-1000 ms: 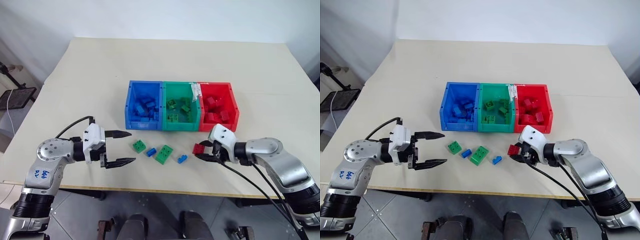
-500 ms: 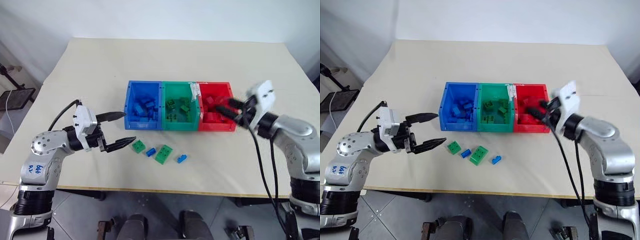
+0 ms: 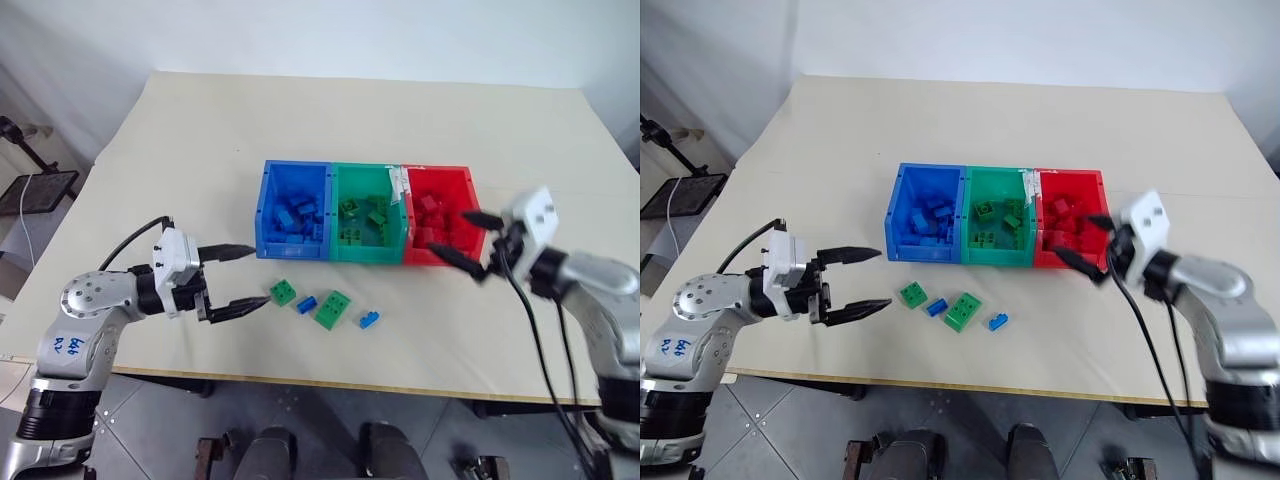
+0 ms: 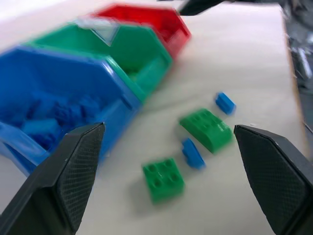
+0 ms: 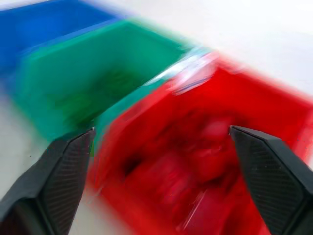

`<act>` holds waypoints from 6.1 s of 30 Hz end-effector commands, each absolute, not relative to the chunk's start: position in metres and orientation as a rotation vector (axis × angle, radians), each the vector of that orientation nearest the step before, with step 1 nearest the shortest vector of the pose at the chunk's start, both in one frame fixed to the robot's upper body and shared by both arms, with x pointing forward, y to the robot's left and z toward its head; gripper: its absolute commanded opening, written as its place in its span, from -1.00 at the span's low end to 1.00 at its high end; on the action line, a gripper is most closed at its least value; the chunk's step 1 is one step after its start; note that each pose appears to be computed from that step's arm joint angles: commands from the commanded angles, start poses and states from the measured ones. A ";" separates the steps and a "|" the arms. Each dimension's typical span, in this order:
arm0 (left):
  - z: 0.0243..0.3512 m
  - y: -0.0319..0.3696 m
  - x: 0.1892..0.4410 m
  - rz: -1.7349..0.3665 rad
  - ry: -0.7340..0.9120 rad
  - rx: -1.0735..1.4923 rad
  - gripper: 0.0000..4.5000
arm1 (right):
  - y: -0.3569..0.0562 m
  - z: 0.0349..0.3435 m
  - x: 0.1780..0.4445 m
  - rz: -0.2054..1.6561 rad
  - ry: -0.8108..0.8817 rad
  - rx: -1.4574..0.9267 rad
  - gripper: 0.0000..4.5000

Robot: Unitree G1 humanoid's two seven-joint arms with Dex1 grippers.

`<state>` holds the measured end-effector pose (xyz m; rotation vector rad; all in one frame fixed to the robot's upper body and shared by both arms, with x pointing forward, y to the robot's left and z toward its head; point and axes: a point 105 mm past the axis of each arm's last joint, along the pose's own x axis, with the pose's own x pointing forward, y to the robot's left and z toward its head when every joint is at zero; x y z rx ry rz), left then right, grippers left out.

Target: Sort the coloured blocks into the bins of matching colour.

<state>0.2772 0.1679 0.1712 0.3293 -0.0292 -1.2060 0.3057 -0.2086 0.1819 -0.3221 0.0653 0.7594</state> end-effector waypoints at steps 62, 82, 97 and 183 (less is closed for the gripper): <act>0.161 0.213 0.273 -0.966 0.047 0.260 1.00 | 0.007 0.248 0.388 1.022 -0.081 -0.281 0.01; 0.155 0.236 0.287 -1.087 0.148 0.381 1.00 | -0.185 0.164 0.266 1.123 -0.045 -0.474 0.98; 0.159 0.082 0.268 -1.257 0.423 0.216 1.00 | -0.205 0.156 0.236 0.997 0.005 -0.454 0.98; 0.154 0.097 0.296 -1.476 0.263 0.891 0.99 | -0.184 0.160 0.229 1.030 0.015 -0.400 1.00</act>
